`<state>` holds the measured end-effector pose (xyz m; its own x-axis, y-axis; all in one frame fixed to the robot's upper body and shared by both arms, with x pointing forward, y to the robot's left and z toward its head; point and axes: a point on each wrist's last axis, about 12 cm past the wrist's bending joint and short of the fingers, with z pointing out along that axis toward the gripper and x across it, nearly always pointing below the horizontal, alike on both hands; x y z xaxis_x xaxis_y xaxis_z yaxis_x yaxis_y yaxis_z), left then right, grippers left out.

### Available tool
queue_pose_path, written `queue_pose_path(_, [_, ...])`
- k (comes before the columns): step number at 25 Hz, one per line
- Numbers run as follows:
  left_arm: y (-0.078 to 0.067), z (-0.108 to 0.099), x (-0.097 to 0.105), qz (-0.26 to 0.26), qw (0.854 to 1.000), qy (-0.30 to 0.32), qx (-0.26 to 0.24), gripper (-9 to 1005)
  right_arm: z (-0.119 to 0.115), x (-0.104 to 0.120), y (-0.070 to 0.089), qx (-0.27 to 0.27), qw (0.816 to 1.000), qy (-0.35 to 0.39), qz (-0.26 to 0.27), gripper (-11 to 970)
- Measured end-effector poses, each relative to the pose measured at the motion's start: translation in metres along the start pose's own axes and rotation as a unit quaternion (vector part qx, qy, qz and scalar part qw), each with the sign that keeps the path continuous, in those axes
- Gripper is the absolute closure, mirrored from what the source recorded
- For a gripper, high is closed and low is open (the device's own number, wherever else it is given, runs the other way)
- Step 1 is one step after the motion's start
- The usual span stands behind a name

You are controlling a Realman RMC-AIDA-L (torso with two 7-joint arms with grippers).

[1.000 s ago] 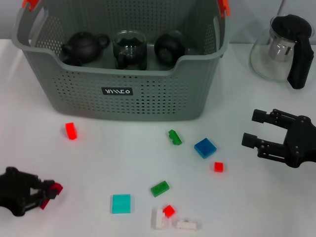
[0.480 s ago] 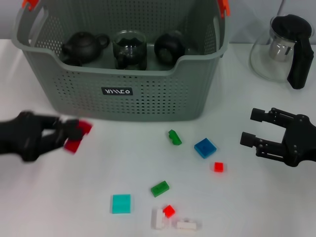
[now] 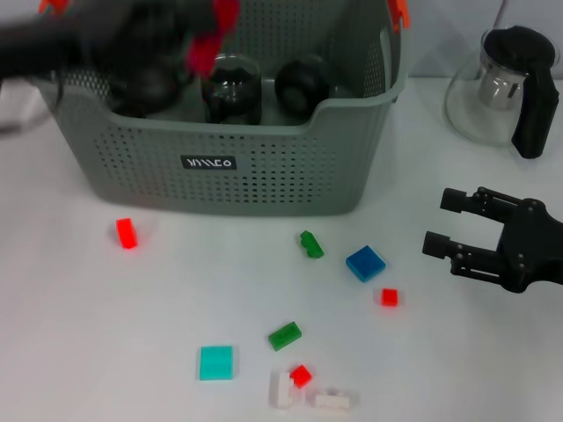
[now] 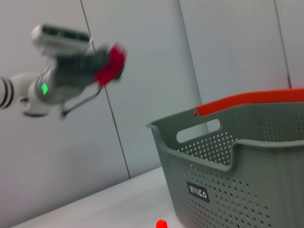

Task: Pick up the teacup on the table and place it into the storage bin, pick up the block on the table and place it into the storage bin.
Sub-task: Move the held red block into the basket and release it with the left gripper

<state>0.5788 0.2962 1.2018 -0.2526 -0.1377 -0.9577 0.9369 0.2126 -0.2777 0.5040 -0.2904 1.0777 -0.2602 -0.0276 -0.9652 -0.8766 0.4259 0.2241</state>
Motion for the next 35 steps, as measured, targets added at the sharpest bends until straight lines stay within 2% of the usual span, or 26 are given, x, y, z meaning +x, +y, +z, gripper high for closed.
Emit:
queue_pose_path(4, [0.025, 0.018, -0.037, 0.015, 0.997, 0.009, -0.070, 823, 0.000, 0.000, 0.000, 0.000, 1.000, 0.000, 0.000, 153])
queue_pose_path(7, [0.044, 0.034, -0.058, 0.033, 0.989, 0.068, -0.129, 823, 0.000, 0.001, 0.001, 0.000, 1.000, 0.000, 0.001, 153])
queue_pose_path(10, [0.056, 0.057, -0.068, 0.054, 0.969, 0.150, -0.187, 823, 0.000, 0.001, 0.001, 0.001, 1.000, -0.001, 0.002, 153])
queue_pose_path(13, [0.060, 0.081, -0.065, 0.077, 0.947, 0.218, -0.224, 824, 0.000, 0.001, 0.001, 0.000, 1.000, -0.002, 0.002, 152])
queue_pose_path(16, [0.064, 0.101, -0.057, 0.092, 0.930, 0.246, -0.257, 824, 0.001, 0.000, 0.001, -0.001, 1.000, -0.002, 0.003, 152])
queue_pose_path(21, [0.073, 0.125, -0.038, 0.127, 0.894, 0.288, -0.318, 824, 0.001, 0.000, 0.000, 0.000, 1.000, -0.003, 0.004, 152])
queue_pose_path(25, [0.073, 0.131, -0.035, 0.141, 0.886, 0.301, -0.322, 823, 0.001, 0.000, 0.001, 0.001, 1.000, -0.002, 0.005, 153])
queue_pose_path(33, [0.072, 0.142, -0.027, 0.153, 0.884, 0.294, -0.328, 792, -0.001, 0.001, 0.000, 0.004, 1.000, -0.001, 0.003, 152])
queue_pose_path(35, [0.071, 0.144, -0.026, 0.154, 0.885, 0.294, -0.328, 713, -0.001, 0.001, 0.001, 0.003, 1.000, -0.001, 0.002, 152])
